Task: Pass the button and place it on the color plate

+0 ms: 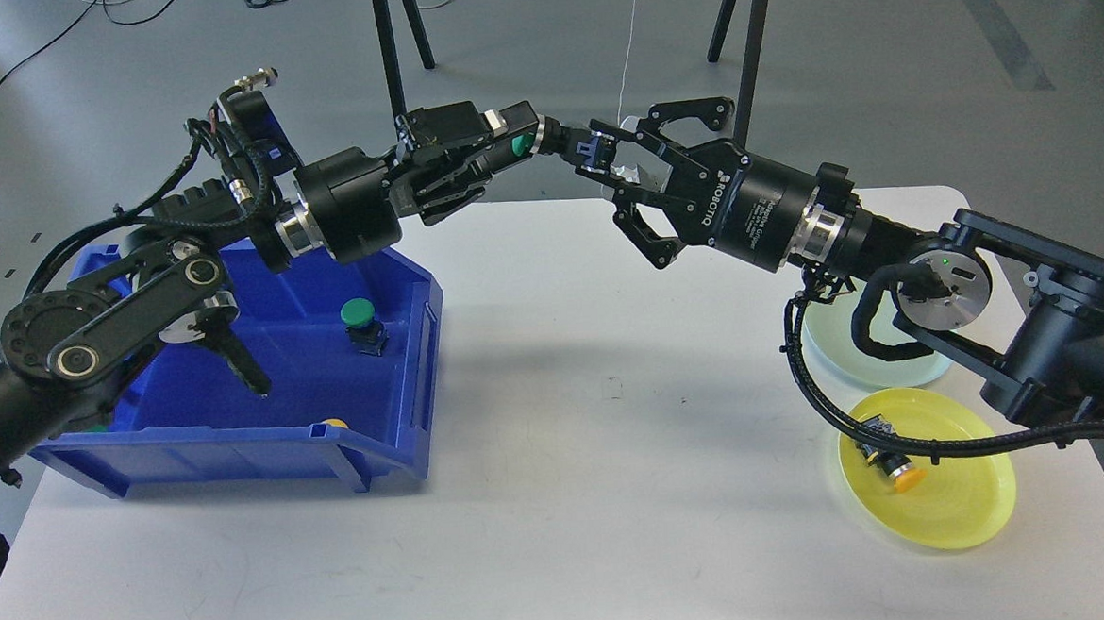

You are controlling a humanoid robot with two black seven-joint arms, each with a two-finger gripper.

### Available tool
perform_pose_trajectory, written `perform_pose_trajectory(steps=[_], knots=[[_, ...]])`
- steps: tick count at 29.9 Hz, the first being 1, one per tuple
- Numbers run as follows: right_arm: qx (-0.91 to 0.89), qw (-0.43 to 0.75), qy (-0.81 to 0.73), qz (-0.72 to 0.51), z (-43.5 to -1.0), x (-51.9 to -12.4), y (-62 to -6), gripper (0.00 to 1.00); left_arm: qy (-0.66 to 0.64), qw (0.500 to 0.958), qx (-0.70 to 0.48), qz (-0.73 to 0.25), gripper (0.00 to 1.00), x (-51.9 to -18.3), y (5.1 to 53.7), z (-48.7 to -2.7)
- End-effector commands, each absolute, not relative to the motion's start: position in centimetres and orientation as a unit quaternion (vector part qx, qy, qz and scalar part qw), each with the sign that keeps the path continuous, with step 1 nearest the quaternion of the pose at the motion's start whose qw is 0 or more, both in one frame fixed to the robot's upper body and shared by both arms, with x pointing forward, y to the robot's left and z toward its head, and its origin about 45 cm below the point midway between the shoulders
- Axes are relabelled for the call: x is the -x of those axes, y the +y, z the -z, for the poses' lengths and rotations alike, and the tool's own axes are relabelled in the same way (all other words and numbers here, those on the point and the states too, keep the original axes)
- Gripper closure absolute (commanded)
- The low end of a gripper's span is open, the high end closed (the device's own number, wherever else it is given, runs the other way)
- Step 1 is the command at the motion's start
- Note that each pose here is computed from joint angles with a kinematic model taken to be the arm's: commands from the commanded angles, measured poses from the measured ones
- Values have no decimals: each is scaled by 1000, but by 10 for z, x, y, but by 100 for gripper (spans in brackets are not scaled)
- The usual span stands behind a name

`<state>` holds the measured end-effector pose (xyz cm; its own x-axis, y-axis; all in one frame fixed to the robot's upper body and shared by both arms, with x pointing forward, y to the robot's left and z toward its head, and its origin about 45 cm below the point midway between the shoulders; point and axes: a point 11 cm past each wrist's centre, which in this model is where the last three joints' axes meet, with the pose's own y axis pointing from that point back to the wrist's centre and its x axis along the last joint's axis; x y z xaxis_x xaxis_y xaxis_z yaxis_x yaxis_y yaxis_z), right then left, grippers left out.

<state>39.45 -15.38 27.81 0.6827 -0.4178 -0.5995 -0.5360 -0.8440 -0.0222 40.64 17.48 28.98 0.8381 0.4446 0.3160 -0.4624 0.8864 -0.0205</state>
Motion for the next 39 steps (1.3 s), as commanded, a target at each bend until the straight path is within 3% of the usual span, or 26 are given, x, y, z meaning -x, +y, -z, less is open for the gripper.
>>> perform_pose_trajectory(steps=[1,9,16,23,29,34,36,37,39], knots=[[906,92,280,-303,-271,-394,-171,98,-158,958,-26,-237,20,-407,175,-291],[806,120,471,-338,-223,-377,-307,99,-156,958,-24,-238,20,-407,175,-291],[626,-69,719,-295,-169,-338,-393,99,-138,959,-10,-247,19,-407,177,-291],[555,-148,775,-263,-140,-322,-426,96,-138,959,-10,-246,19,-407,177,-291],[547,-169,773,-273,-109,-327,-413,77,-137,959,-10,-246,19,-407,177,-291],[564,-164,765,-266,-113,-333,-401,71,-137,959,-10,-246,19,-407,177,-291],[573,-158,759,-265,-117,-337,-395,64,-137,959,-10,-246,19,-407,177,-291],[577,-155,757,-265,-118,-337,-392,52,-137,959,-10,-246,19,-407,177,-291],[580,-152,755,-265,-120,-338,-390,19,-137,959,-10,-246,19,-407,177,-291]])
